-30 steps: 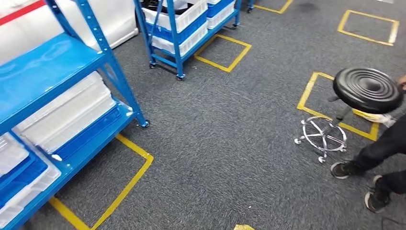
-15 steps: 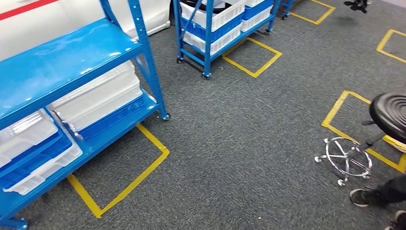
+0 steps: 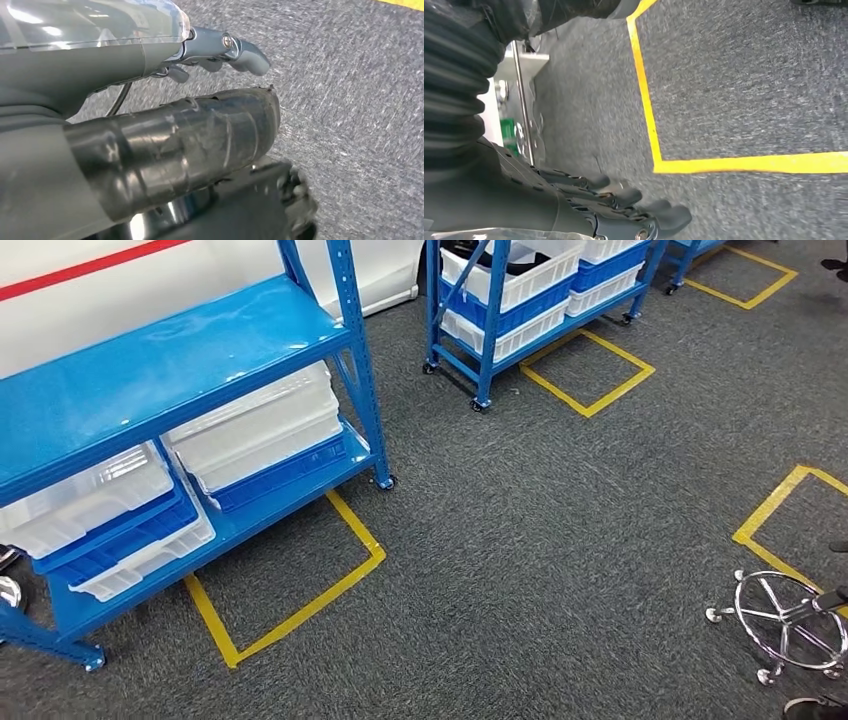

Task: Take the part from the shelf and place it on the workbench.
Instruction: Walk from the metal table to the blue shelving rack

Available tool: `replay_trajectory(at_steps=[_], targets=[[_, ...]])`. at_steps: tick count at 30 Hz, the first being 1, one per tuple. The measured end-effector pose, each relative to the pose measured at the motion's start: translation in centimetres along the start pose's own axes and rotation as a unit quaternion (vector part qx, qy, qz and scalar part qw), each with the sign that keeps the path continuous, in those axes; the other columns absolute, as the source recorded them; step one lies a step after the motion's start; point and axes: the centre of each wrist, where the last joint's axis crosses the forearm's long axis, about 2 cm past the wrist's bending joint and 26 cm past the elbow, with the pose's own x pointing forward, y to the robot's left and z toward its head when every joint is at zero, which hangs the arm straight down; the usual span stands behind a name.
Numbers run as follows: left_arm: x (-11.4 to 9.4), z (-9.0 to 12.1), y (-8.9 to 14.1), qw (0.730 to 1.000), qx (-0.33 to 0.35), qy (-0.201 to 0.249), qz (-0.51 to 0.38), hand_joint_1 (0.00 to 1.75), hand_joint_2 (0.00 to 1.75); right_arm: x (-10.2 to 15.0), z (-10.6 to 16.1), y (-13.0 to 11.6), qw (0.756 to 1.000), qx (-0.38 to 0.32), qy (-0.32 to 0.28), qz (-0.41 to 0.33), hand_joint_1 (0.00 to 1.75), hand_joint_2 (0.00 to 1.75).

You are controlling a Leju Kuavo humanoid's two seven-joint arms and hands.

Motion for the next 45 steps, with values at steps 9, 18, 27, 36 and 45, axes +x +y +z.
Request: replay_trajectory(at_steps=[9,18,27,36,45], targets=[[0.01,-0.02,0.0,1.0,-0.006,-0.004,0.01,0.0,0.0,0.02,0.0,0.01,1.0,0.001,0.0,0.001,0.0,1.75],[-0.08,0.02,-0.03,1.0,-0.008,-0.001,0.018,0.0,0.0,0.13,0.05,0.09,1.0,0.002,-0.001,0.001,0.0,1.75],[-0.19,0.08,-0.06,1.0,-0.012,0.001,0.022,0.0,0.0,0.12,0.04,0.07,1.0,0.001,0.0,0.001,0.0,1.75],[-0.35,0.15,-0.07,1.0,-0.013,0.003,0.022,0.0,0.0,-0.09,0.1,0.17,1.0,0.004,0.001,0.002,0.0,1.75],[-0.27,0.09,-0.05,1.0,-0.019,0.0,0.025,0.0,0.0,0.36,0.03,0.09,1.0,0.008,-0.005,0.0,0.0,1.75]])
